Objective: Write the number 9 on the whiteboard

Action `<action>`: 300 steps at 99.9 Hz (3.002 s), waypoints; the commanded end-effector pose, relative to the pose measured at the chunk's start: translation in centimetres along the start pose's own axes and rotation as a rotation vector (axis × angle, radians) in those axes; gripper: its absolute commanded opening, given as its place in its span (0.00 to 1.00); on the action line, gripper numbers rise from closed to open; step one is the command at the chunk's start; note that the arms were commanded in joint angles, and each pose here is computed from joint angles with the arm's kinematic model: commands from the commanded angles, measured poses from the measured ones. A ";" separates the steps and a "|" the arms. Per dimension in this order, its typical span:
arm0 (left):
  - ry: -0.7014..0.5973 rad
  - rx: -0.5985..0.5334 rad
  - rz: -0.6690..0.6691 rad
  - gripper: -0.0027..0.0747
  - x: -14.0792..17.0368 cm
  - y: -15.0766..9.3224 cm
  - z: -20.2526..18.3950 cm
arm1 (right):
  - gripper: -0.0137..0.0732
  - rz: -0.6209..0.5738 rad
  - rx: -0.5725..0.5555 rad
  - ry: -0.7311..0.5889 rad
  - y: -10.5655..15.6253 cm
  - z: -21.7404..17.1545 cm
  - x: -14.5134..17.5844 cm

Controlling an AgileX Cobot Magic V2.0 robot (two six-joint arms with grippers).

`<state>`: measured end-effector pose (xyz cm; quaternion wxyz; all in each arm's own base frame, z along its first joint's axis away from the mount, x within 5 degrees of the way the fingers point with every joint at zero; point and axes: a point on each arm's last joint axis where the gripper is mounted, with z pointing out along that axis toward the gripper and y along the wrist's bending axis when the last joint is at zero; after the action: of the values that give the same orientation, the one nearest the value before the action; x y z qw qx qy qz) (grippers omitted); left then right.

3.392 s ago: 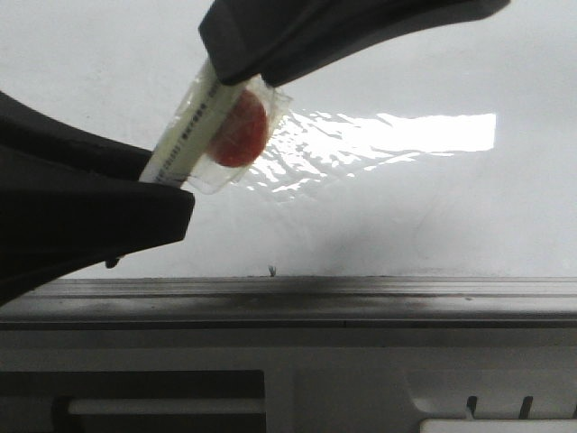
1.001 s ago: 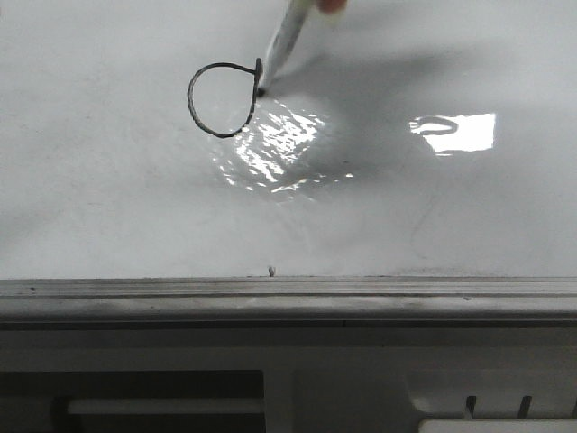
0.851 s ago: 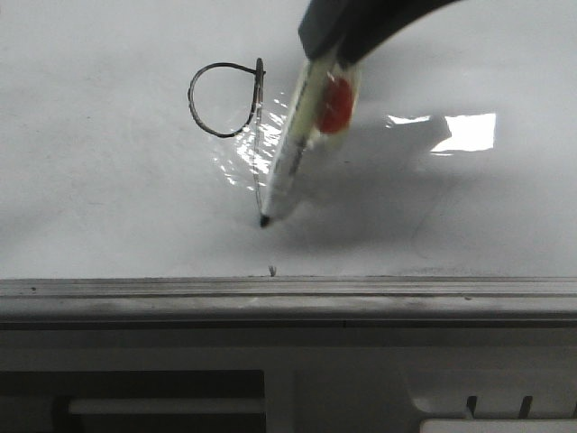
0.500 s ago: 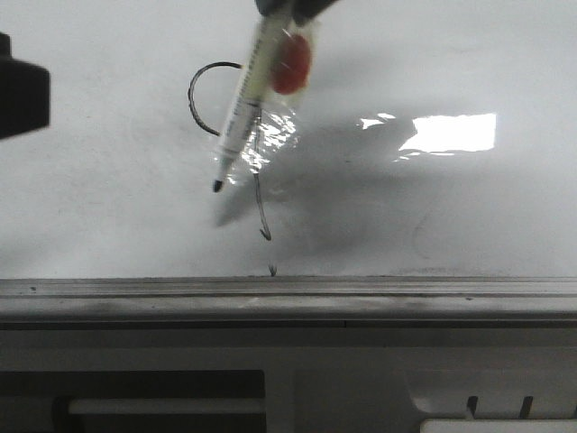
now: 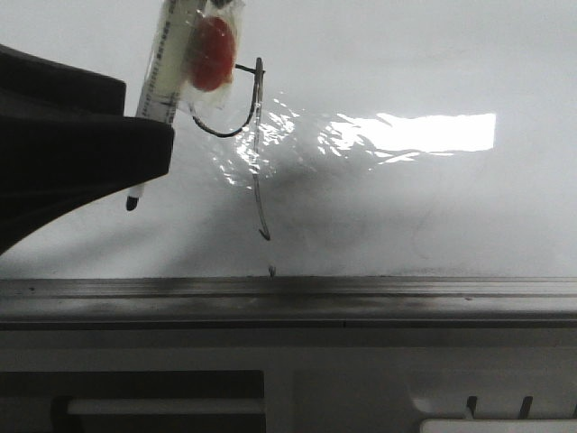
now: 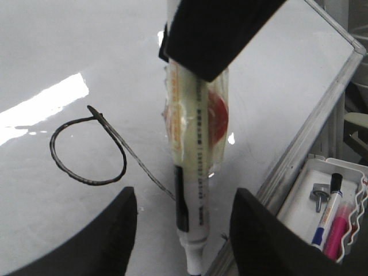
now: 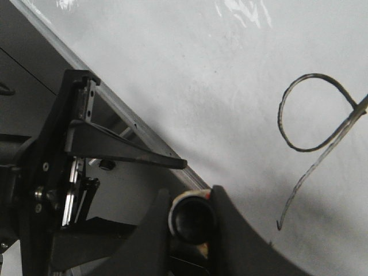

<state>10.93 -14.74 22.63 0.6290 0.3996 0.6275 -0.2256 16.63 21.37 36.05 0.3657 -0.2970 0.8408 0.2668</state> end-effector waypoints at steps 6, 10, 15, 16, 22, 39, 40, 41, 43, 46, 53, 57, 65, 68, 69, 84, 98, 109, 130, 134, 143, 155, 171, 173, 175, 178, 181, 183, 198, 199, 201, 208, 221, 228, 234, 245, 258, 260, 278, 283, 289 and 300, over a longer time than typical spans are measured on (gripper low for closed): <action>-0.158 -0.035 -0.003 0.45 -1.9 0.3 0.5 | 0.07 -0.012 -0.025 -0.123 0.5 -1.5 -1.7; -0.150 -0.033 -0.002 0.39 -1.8 0.3 0.7 | 0.07 -0.012 -0.025 -0.121 0.5 -1.5 -1.7; -0.144 -0.032 -0.002 0.29 -1.7 0.3 0.7 | 0.07 -0.012 -0.024 -0.119 0.5 -1.5 -1.6; -0.143 -0.031 -0.004 0.26 -1.7 0.2 0.8 | 0.07 -0.012 -0.024 -0.119 0.5 -1.5 -1.6; -0.142 -0.031 -0.009 0.13 -1.6 0.2 0.8 | 0.07 -0.010 -0.025 -0.114 0.5 -1.5 -1.6; -0.142 -0.031 -0.011 0.01 -1.6 0.2 0.8 | 0.07 -0.006 -0.027 -0.107 0.5 -1.5 -1.5; -0.142 -0.031 -0.011 0.01 -1.6 0.2 0.8 | 0.07 -0.006 -0.027 -0.107 0.5 -1.5 -1.5; -0.142 -0.031 -0.011 0.01 -1.6 0.2 0.8 | 0.07 -0.006 -0.027 -0.107 0.5 -1.5 -1.5; -0.142 -0.031 -0.011 0.01 -1.6 0.2 0.8 | 0.07 -0.006 -0.027 -0.107 0.5 -1.5 -1.5; -0.142 -0.031 -0.011 0.01 -1.6 0.2 0.8 | 0.07 -0.006 -0.027 -0.107 0.5 -1.5 -1.5; -0.142 -0.031 -0.012 0.01 -1.6 0.2 0.8 | 0.08 -0.006 -0.027 -0.107 0.5 -1.5 -1.5; -0.142 -0.031 -0.012 0.01 -1.6 0.2 0.8 | 0.10 -0.006 -0.027 -0.107 0.5 -1.5 -1.5; -0.142 -0.031 -0.012 0.01 -1.6 0.2 0.8 | 0.21 -0.006 -0.027 -0.107 0.5 -1.5 -1.5; -0.142 -0.031 -0.012 0.01 -1.6 0.2 0.8 | 0.27 -0.006 -0.027 -0.107 0.5 -1.5 -1.5; -0.142 -0.031 -0.012 0.01 -1.6 0.2 0.8 | 0.30 -0.006 -0.027 -0.107 0.5 -1.5 -1.5; -0.122 -0.102 -0.163 0.01 -1.4 1.0 0.8 | 0.62 -0.014 -0.025 -0.135 0.5 -1.5 -1.8; -0.049 -0.231 -0.392 0.01 -0.4 2.1 0.6 | 0.67 -0.016 -0.025 -0.145 0.5 -1.5 -1.9; 0.025 -0.327 -0.548 0.01 0.7 2.7 0.4 | 0.67 -0.016 -0.024 -0.141 0.5 -1.5 -1.8; 0.152 -0.356 -0.699 0.01 1.8 2.4 0.3 | 0.67 -0.016 -0.024 -0.139 0.5 -1.5 -1.8; 0.163 -0.355 -0.707 0.01 1.9 2.4 0.3 | 0.67 -0.016 -0.024 -0.139 0.5 -1.5 -1.8; 0.167 -0.360 -0.717 0.01 1.9 2.4 0.3 | 0.67 -0.016 -0.024 -0.139 0.5 -1.5 -1.8; 0.157 -0.366 -0.715 0.01 1.9 2.5 0.3 | 0.67 -0.016 -0.023 -0.130 0.5 -1.5 -1.7; 0.157 -0.366 -0.715 0.01 1.9 2.5 0.3 | 0.67 -0.016 -0.017 -0.091 0.4 -1.4 -1.4; 0.157 -0.366 -0.715 0.01 1.9 2.5 0.3 | 0.67 -0.016 -0.017 -0.088 0.4 -1.4 -1.4; 0.157 -0.366 -0.715 0.01 1.9 2.5 0.3 | 0.67 -0.016 -0.017 -0.086 0.4 -1.4 -1.3; 0.157 -0.366 -0.715 0.01 1.9 2.5 0.3 | 0.67 -0.016 -0.016 -0.080 0.4 -1.4 -1.3; 0.157 -0.366 -0.715 0.01 1.9 2.5 0.3 | 0.67 -0.016 -0.015 -0.075 0.4 -1.4 -1.2; 0.155 -0.367 -0.715 0.01 1.9 2.5 0.3 | 0.67 -0.016 -0.015 -0.073 0.4 -1.4 -1.2; 0.138 -0.338 -0.662 0.16 1.6 2.4 0.4 | 0.67 -0.012 -0.017 -0.064 0.4 -1.4 -1.1; 0.137 -0.335 -0.657 0.17 1.6 2.4 0.4 | 0.67 -0.012 -0.017 -0.064 0.4 -1.4 -1.1; 0.130 -0.329 -0.644 0.21 1.5 2.4 0.4 | 0.67 -0.012 -0.016 -0.062 0.4 -1.4 -1.1; 0.113 -0.309 -0.603 0.36 1.2 2.3 0.5 | 0.67 -0.012 -0.016 -0.057 0.4 -1.4 -1.1; 0.078 -0.312 -0.606 0.62 1.0 2.4 0.5 | 0.67 -0.012 -0.016 -0.057 0.4 -1.4 -1.1; 0.062 -0.314 -0.623 0.68 0.8 2.5 0.4 | 0.67 -0.012 -0.016 -0.057 0.4 -1.4 -1.1; 0.046 -0.311 -0.623 0.68 0.6 2.5 0.3 | 0.67 -0.012 -0.015 -0.056 0.4 -1.4 -1.0; 0.011 -0.297 -0.613 0.68 -0.1 2.6 -0.1 | 0.67 -0.011 -0.013 -0.047 0.3 -1.2 -0.8; -0.050 -0.280 -0.607 0.68 -1.1 2.7 -0.8 | 0.67 -0.009 -0.008 -0.025 0.1 -0.8 -0.2; -0.061 -0.277 -0.605 0.68 -1.2 2.8 -1.0 | 0.67 -0.011 -0.006 -0.025 0.1 -0.8 -0.1; -0.162 -0.257 -0.621 0.59 -2.9 3.1 -2.6 | 0.43 -0.037 0.015 -0.024 -0.3 -0.6 0.8; -0.189 -0.248 -0.629 0.49 -3.3 3.2 -3.2 | 0.31 -0.037 0.011 -0.048 -0.4 -0.9 1.1; -0.207 -0.231 -0.634 0.32 -3.7 3.2 -3.9 | 0.17 -0.037 0.009 -0.072 -0.5 -1.2 1.6; -0.234 -0.182 -0.641 0.01 -4.4 3.0 -5.5 | 0.07 -0.037 -0.005 -0.171 -0.9 -2.3 2.9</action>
<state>10.12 -10.25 26.33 0.6012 0.0929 0.6981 -0.3775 15.28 19.47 33.13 0.3630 -0.3017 0.8447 0.2524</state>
